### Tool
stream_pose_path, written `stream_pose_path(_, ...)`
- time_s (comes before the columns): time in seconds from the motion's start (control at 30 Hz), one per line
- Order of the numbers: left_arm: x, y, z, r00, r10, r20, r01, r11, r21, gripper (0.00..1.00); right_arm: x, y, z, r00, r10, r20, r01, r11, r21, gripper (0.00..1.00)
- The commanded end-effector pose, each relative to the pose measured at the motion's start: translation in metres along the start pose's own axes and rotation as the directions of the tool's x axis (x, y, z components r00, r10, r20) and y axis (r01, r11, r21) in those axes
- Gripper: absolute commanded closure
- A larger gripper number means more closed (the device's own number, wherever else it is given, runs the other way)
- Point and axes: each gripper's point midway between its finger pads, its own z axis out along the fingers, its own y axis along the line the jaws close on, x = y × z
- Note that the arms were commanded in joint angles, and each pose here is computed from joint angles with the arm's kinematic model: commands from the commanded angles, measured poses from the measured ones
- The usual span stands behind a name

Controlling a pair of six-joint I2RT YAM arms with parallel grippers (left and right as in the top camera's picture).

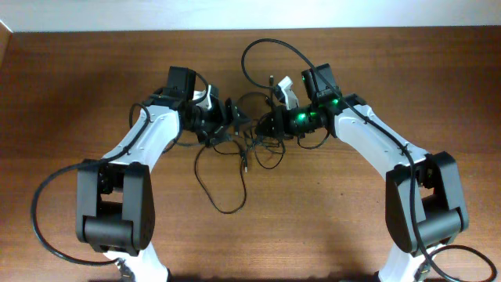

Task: Untangle cables

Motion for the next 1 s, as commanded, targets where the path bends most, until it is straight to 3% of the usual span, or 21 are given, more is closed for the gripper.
stream_pose_path(0.0,0.009,-0.008,0.005,0.992,-0.115,-0.057,0.118,0.992,0.042,0.14,-0.001,0.009,-0.004,1.000,-0.030,0.003,0.030,0.999,-0.027,0.96)
stream_pose_path(0.23,0.016,-0.005,0.019,0.977,-0.210,-0.046,0.209,0.977,-0.027,0.25,-0.001,0.009,-0.004,1.000,-0.030,0.004,0.030,0.999,-0.027,0.96)
stream_pose_path(0.27,0.018,-0.004,0.023,0.977,-0.207,-0.048,0.206,0.978,-0.039,0.37,-0.001,0.009,-0.004,1.000,-0.030,0.004,0.030,0.999,-0.027,0.96)
stream_pose_path(0.33,0.025,-0.003,0.034,0.976,-0.203,-0.072,0.200,0.978,-0.056,0.84,-0.001,0.009,-0.004,1.000,-0.030,0.004,0.030,0.999,-0.026,0.96)
stream_pose_path(0.4,0.022,0.009,0.040,0.988,-0.141,-0.064,0.135,0.987,-0.092,1.00,-0.003,0.007,-0.006,1.000,-0.026,0.009,0.026,0.999,-0.025,0.96)
stream_pose_path(0.57,0.000,0.030,0.024,0.998,0.063,-0.018,-0.064,0.991,-0.120,1.00,-0.008,0.004,-0.019,1.000,0.002,0.025,0.000,0.998,-0.061,0.96)
stream_pose_path(0.73,-0.018,0.046,0.005,0.997,0.080,0.021,-0.077,0.990,-0.119,1.00,-0.017,-0.008,-0.033,0.996,0.062,0.056,-0.059,0.997,-0.054,0.96)
stream_pose_path(0.77,-0.019,0.047,0.004,0.997,0.076,0.025,-0.073,0.990,-0.118,1.00,-0.017,-0.009,-0.034,0.996,0.066,0.057,-0.064,0.997,-0.052,0.92)
stream_pose_path(0.83,-0.019,0.047,0.004,0.997,0.076,0.025,-0.073,0.990,-0.118,1.00,-0.015,-0.013,-0.033,0.995,0.078,0.054,-0.077,0.997,-0.032,0.76)
stream_pose_path(0.97,-0.020,0.047,0.004,0.997,0.077,0.026,-0.073,0.990,-0.118,1.00,-0.006,-0.041,-0.034,0.988,0.145,0.058,-0.151,0.981,0.119,0.73)
